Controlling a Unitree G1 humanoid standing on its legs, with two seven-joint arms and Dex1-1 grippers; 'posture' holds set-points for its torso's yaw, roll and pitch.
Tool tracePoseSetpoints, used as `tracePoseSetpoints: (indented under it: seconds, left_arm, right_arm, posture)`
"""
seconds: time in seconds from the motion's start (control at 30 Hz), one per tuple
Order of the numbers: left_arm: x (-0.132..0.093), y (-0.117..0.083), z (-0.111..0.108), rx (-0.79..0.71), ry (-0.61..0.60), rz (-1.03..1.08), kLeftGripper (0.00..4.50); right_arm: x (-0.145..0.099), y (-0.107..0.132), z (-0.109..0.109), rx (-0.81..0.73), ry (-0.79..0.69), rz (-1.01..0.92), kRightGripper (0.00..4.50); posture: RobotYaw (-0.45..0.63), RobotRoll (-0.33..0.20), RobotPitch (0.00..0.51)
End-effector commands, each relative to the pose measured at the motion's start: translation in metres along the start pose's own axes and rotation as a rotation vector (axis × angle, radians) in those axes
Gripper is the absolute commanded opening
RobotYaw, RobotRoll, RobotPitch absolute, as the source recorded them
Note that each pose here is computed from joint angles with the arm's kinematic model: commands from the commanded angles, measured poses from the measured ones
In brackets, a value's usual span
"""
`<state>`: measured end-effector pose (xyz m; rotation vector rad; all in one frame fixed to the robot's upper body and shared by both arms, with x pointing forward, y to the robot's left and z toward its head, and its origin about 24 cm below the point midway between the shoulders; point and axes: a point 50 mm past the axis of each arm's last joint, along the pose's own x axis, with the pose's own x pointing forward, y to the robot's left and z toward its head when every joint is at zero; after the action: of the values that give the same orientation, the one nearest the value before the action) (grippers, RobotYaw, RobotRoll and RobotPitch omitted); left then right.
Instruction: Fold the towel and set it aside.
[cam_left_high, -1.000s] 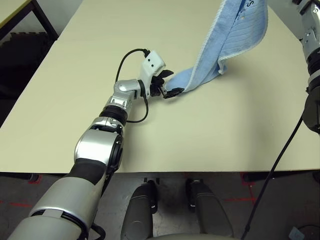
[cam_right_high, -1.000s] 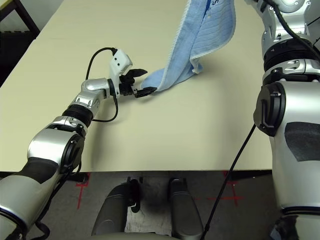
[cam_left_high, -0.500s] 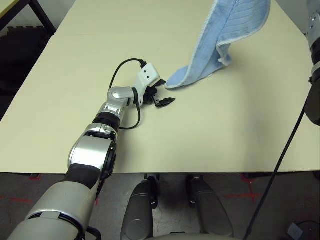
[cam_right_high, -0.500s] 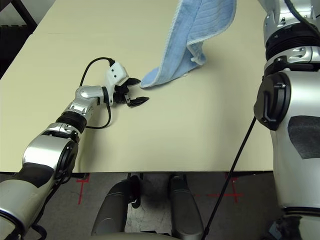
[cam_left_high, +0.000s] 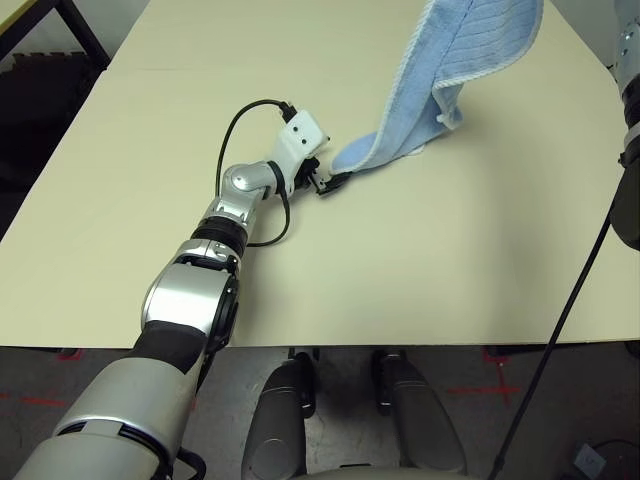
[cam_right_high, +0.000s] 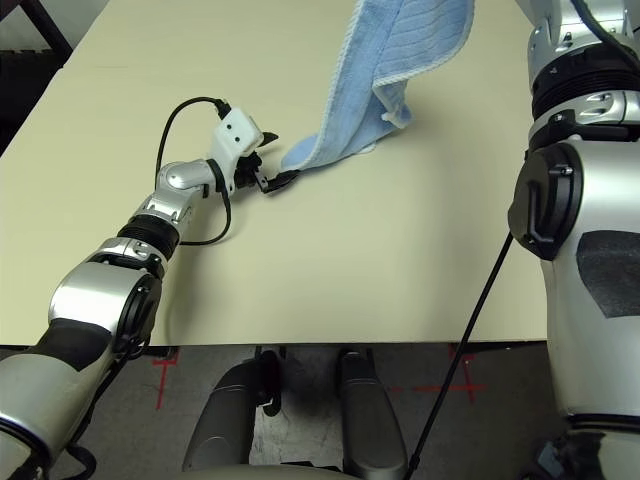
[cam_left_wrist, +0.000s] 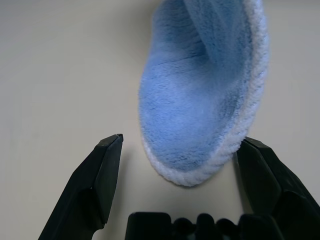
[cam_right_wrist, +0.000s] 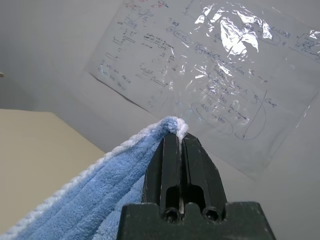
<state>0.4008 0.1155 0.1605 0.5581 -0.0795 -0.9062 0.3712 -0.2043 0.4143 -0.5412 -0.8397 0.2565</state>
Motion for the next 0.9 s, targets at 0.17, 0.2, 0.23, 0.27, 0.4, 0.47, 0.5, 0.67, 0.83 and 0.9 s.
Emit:
tracePoseSetpoints:
  seconds: [0.17,0.2,0.23,0.27,0.4,0.47,0.5,0.67,0.83,0.9]
  left_arm:
    - [-0.004,-0.008,-0.016,-0.005,0.079,-0.058,4.39]
    - [-0.004,-0.008,-0.017,0.0,0.087,-0.057,4.39]
    - [-0.005,-0.008,-0.019,0.008,0.103,-0.052,4.22]
    - [-0.006,-0.007,-0.02,0.018,0.118,-0.046,3.99]
    - [-0.007,-0.004,-0.021,0.027,0.137,-0.022,2.65]
    - [-0.007,-0.004,-0.023,0.028,0.155,-0.019,1.85]
    - [-0.008,-0.004,-0.024,0.027,0.168,-0.022,1.51]
    - [-0.009,-0.003,-0.026,0.027,0.198,-0.025,0.03]
    - [-0.011,0.007,-0.016,0.019,0.148,0.008,0.03]
    - [-0.018,0.018,-0.008,0.026,0.115,0.038,0.03]
  right_arm:
    - [0.003,-0.01,0.015,-0.023,-0.058,-0.026,0.02]
    - [0.003,-0.01,0.015,-0.023,-0.058,-0.026,0.02]
    - [0.003,-0.01,0.015,-0.022,-0.059,-0.026,0.0]
    - [0.003,-0.01,0.016,-0.021,-0.061,-0.026,0.0]
    - [0.003,-0.01,0.016,-0.021,-0.061,-0.025,0.0]
    - [0.002,-0.01,0.015,-0.02,-0.06,-0.026,0.0]
    - [0.002,-0.01,0.015,-0.021,-0.061,-0.026,0.0]
    - [0.003,-0.01,0.015,-0.02,-0.058,-0.026,0.0]
    - [0.0,-0.011,0.01,-0.015,-0.035,-0.025,0.0]
    - [-0.007,-0.013,0.0,-0.014,0.001,-0.034,0.0]
  posture:
    - [-0.02,0.0,0.255]
    - [-0.02,0.0,0.255]
    - [-0.02,0.0,0.255]
    - [-0.02,0.0,0.255]
    - [-0.03,0.0,0.254]
    - [-0.03,0.0,0.254]
    - [-0.03,0.0,0.254]
    - [-0.03,0.0,0.253]
    - [-0.03,0.0,0.254]
    - [-0.03,0.0,0.255]
